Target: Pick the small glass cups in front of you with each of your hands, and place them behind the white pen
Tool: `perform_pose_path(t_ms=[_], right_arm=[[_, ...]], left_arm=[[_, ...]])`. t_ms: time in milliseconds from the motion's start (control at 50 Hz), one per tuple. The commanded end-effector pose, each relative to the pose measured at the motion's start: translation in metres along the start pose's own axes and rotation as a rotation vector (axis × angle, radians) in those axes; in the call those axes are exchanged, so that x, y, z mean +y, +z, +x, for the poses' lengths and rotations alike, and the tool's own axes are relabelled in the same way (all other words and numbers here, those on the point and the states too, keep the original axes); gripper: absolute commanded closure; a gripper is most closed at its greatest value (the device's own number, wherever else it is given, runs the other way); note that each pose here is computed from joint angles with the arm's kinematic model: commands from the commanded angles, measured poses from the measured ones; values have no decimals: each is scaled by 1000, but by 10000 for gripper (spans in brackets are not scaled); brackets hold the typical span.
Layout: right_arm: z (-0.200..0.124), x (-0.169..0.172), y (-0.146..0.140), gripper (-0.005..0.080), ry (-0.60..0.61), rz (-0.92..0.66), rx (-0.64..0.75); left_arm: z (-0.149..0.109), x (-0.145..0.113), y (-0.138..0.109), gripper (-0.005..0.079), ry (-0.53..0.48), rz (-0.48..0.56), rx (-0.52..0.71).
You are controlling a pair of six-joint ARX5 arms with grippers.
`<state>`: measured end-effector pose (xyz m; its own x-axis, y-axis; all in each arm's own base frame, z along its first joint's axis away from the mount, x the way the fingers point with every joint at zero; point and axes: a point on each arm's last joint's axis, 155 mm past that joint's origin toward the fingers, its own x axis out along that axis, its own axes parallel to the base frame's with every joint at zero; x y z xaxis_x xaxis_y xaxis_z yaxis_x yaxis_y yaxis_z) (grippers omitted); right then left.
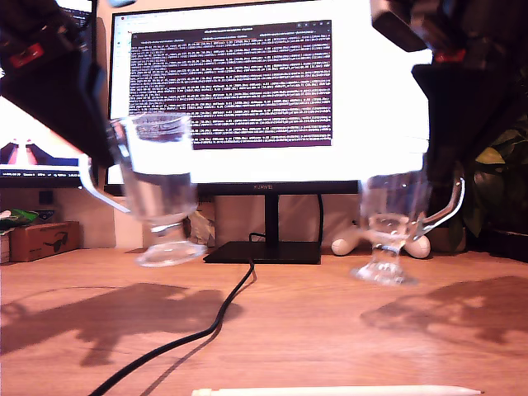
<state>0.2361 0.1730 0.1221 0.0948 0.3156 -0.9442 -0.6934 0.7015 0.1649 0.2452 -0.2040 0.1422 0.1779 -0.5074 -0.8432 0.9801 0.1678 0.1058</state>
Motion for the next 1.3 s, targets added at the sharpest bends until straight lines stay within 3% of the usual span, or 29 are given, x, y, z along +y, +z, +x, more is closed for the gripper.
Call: perform_pose_path(t_ms=[0,380,820,1280], right_arm=[[-3,13,3,765,24,-55,-6],[2,45,-4,765,62,-143,39],[4,46,-5,765,72,-141,44],[16,47,-9,765,95,-131,89]], left_arm=[[-1,-3,13,767,-6,16,-37],[12,-27,29,767,-90,53,-60],[31,-51,38,767,-174,84,-42],[40,-58,44,767,-207,94,-56]])
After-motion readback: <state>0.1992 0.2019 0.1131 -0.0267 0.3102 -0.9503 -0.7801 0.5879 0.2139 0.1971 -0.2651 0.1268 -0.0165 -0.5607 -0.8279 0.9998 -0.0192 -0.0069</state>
